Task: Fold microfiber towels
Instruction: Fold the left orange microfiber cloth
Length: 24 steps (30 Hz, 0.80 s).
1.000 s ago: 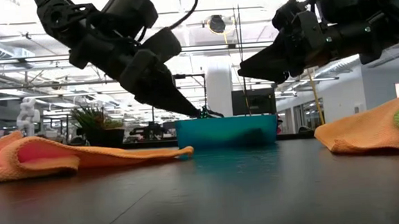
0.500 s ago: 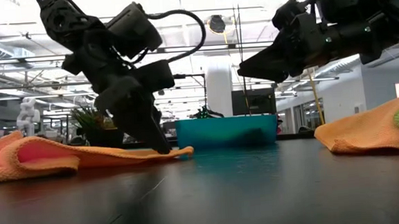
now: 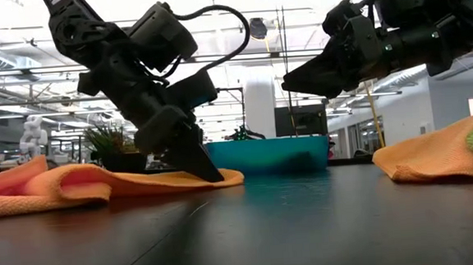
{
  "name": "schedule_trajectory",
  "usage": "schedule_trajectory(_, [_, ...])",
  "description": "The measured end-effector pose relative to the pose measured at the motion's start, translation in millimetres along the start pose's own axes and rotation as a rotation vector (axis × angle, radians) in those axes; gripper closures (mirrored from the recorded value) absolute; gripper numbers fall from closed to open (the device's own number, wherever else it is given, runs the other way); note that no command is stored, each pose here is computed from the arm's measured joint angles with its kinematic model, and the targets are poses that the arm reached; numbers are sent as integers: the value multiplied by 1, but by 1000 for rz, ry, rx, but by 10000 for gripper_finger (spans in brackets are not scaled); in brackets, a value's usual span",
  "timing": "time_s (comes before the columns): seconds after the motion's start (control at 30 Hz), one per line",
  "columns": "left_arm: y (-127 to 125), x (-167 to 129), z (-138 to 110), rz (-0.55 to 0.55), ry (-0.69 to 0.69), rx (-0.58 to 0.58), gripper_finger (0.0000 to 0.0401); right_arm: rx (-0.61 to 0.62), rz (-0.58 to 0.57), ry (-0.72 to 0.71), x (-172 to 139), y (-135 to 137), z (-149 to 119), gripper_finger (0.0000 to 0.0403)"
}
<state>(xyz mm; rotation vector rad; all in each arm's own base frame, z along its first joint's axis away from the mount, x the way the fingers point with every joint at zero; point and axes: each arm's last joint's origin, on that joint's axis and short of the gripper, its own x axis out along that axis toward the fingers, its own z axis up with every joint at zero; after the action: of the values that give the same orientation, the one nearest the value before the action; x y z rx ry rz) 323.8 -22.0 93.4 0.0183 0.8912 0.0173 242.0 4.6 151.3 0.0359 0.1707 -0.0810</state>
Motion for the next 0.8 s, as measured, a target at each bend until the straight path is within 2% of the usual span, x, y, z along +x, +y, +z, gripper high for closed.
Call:
schedule_trajectory(0.07, [-1,1,1,-5,-23,30,380,4,0,0,0,0,0,236])
schedule_trajectory(0.1, [0,1,4,-6,-45,32,389,4,0,0,0,0,0,236])
schedule_trajectory(0.2, [1,1,10,27,-115,51,391,31,3,1,0,0,0,236])
schedule_trajectory(0.3, [6,-4,15,127,-172,66,396,108,3,9,1,-1,-2,236])
schedule_trajectory(0.43, [16,-16,35,209,-320,51,395,168,-6,53,5,-1,-10,236])
schedule_trajectory(0.67, [21,-24,48,226,-447,55,396,277,-31,109,20,-3,-25,236])
schedule_trajectory(0.8, [20,-24,49,222,-453,56,396,305,-48,118,35,-6,-31,236])
